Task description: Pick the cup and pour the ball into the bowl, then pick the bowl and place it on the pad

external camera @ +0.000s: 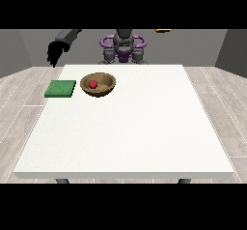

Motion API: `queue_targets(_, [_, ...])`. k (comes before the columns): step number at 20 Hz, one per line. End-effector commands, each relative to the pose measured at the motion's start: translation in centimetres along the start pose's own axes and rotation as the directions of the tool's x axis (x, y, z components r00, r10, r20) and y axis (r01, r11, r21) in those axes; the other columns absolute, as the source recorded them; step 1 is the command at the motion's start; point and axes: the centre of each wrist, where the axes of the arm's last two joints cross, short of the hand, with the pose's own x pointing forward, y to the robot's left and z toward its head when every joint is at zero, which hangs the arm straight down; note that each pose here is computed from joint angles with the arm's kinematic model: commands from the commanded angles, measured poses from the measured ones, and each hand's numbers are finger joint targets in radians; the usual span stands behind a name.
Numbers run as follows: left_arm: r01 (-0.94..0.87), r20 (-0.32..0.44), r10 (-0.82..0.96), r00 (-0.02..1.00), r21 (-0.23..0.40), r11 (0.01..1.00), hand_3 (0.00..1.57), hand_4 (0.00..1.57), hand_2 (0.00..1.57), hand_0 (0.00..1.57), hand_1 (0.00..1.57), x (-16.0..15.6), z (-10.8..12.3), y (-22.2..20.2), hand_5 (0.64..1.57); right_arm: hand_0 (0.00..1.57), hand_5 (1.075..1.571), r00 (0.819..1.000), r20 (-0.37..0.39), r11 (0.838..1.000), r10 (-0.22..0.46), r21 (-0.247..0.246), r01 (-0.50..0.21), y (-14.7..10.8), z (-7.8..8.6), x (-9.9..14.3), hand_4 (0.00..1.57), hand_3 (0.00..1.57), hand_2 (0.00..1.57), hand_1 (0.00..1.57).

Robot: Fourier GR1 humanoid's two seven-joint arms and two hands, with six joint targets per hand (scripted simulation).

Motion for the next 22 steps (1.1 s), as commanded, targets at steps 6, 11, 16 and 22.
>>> queue_targets(6, [-0.304,0.1,0.315,0.944,-0.11,0.946,0.0,1.06,0.0,0.0,0.0,-2.2,-0.1,13.6,1.558,0.0,1.565,0.997,0.029,0.995,-0.077,-0.065,0.079,3.0,0.8,-4.4,0.74,0.0,0.0,0.0])
queue_targets(11, [-0.302,0.099,0.309,0.946,-0.084,0.95,0.0,1.02,0.0,0.0,0.0,-0.7,0.1,18.5,1.56,0.0,1.565,0.993,0.037,0.994,-0.113,0.003,0.113,4.4,-0.5,-5.6,0.7,0.0,0.0,0.0])
queue_targets(16, [-0.311,0.112,0.319,0.941,-0.085,0.947,0.0,1.0,0.0,0.0,0.0,-2.8,2.0,21.1,1.542,0.0,1.558,0.995,0.036,0.995,-0.097,0.002,0.097,5.6,-1.9,-5.9,0.58,0.0,0.0,0.0])
queue_targets(22, [-0.302,0.105,0.306,0.946,-0.058,0.952,0.0,1.01,0.0,0.0,0.0,-1.9,2.6,21.4,1.536,0.0,1.554,0.995,0.009,0.995,-0.102,0.015,0.102,8.3,-1.8,-8.8,0.52,0.0,0.0,0.0])
